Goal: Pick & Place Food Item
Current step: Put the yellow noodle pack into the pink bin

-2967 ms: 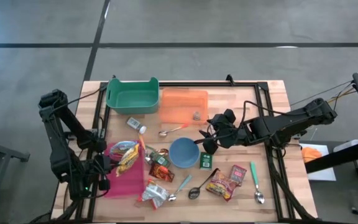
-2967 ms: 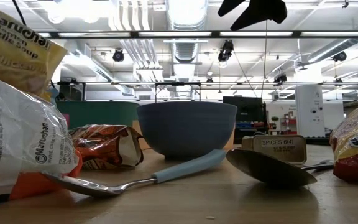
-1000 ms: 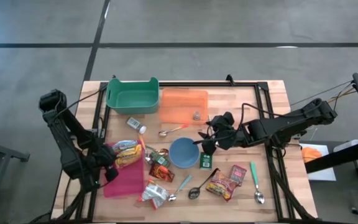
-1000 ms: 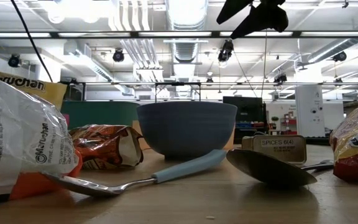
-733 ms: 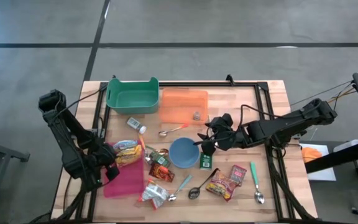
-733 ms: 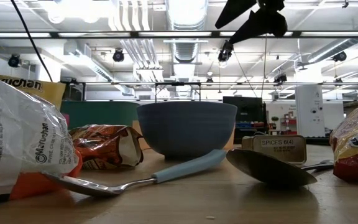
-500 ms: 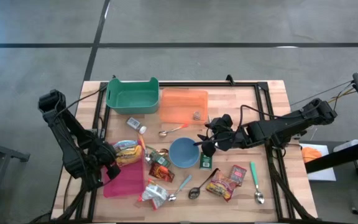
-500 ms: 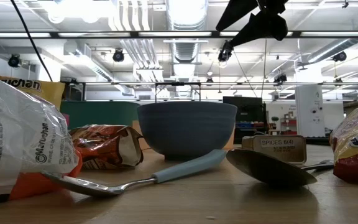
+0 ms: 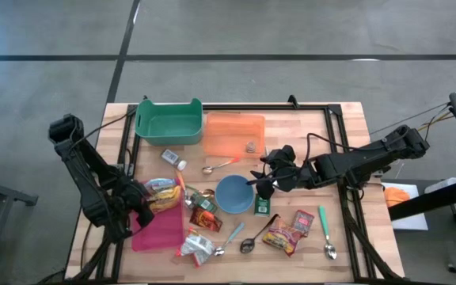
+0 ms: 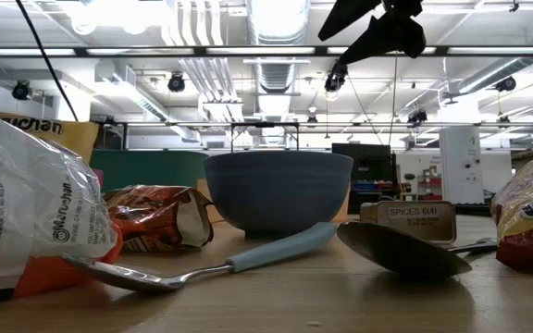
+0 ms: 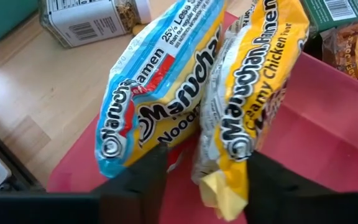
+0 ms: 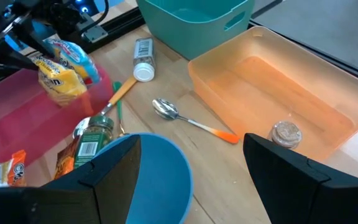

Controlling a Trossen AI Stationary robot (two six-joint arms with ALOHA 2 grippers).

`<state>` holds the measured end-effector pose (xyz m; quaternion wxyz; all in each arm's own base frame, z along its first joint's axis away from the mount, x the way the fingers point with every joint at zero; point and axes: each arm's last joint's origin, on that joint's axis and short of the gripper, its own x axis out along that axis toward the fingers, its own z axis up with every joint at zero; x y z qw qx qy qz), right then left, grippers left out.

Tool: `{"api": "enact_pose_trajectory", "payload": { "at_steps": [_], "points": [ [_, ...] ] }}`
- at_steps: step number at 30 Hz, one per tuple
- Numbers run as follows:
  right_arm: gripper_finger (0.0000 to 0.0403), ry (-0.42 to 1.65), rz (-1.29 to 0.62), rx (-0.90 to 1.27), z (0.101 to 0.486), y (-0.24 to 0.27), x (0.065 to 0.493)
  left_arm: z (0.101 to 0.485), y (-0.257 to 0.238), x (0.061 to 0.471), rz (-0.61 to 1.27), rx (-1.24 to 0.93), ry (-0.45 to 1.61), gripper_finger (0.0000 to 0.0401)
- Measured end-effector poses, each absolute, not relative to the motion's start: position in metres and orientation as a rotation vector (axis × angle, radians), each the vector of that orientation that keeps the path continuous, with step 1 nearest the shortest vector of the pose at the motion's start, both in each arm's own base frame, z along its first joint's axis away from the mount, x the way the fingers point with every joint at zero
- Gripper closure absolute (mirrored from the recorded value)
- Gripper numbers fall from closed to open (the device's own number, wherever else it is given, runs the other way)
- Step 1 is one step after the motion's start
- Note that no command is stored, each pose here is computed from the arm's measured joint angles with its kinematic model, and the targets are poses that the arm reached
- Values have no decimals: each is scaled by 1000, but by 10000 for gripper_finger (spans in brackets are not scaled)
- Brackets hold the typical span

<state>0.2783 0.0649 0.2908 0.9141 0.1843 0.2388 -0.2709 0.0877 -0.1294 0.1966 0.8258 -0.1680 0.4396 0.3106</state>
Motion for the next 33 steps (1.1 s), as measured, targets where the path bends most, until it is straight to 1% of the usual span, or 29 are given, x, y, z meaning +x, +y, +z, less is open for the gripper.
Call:
{"api": "enact_pose_trajectory", "payload": {
  "at_steps": [3,6,9,13,16,23,26,29,33],
  "points": [
    [122,491,-558,380,291,65,278,198,-129,89,667,-362,933,173],
    [122,490,-558,380,291,65,278,198,-129,90,668,-366,932,153],
    [122,489,-557,381,291,65,279,199,-129,90,667,-367,932,147],
    [122,488,-557,382,291,65,279,199,-129,89,668,-369,946,149],
    [122,488,-557,382,291,65,279,198,-130,89,667,-368,975,169],
    [122,485,-557,383,291,65,279,198,-130,89,693,-409,968,269],
    [122,482,-555,385,291,65,279,198,-129,89,725,-459,949,285],
    [122,480,-555,387,292,65,279,198,-129,89,733,-473,958,270],
    [122,481,-555,386,290,65,279,198,-130,88,736,-482,983,211]
  ]
}}
